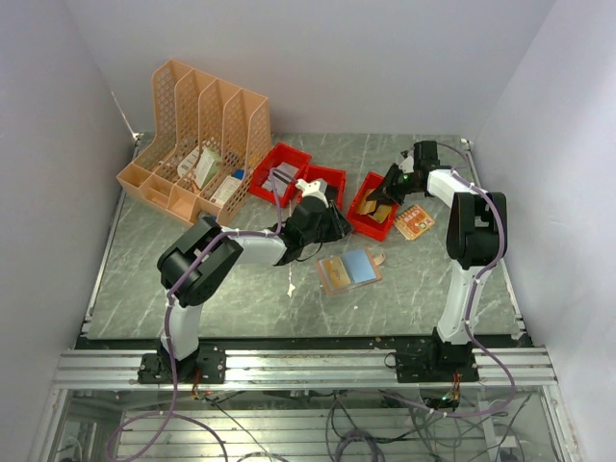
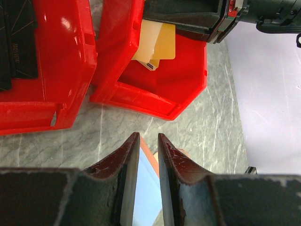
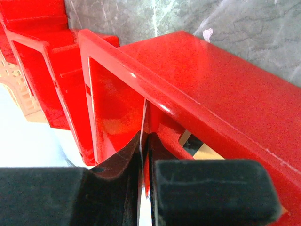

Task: Put the credit cards into the card holder
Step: Pick up the credit card from the storage box.

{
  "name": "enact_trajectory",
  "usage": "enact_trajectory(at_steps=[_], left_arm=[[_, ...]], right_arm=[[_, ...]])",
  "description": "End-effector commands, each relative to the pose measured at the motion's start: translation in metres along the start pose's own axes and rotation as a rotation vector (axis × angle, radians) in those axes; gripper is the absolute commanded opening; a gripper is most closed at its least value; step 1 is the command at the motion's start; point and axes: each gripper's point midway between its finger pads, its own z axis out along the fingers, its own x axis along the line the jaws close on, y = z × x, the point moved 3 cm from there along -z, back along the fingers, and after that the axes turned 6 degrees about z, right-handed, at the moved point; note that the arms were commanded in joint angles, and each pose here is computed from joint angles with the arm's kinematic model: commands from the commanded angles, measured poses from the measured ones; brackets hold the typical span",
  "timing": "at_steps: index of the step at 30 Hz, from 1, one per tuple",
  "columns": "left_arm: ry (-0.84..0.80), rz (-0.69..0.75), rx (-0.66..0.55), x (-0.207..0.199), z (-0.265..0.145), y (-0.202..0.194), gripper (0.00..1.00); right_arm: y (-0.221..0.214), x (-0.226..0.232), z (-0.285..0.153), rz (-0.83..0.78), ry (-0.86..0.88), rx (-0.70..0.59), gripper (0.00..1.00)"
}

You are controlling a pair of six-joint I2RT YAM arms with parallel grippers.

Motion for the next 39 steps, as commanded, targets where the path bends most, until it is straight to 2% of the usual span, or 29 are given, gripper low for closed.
enact_trajectory(at_steps=[1, 20, 39], left_arm=[[-0.025, 0.001, -0.031, -0.005, -0.002, 0.011, 0.34], [-0.024, 0.005, -0.036, -0.005, -0.003, 0.015, 0.34], [-0.024, 0.008, -0.039, -0.006, -0.005, 0.015, 0.34]], right_arm=[[0.002, 0.003, 0.004, 0.000, 0.024, 0.006, 0.08], [0.001, 0.004, -0.001, -0.016, 0.028, -0.001, 0.13], [0.002, 0.001, -0.015, -0.008, 0.056, -0.014, 0.13]])
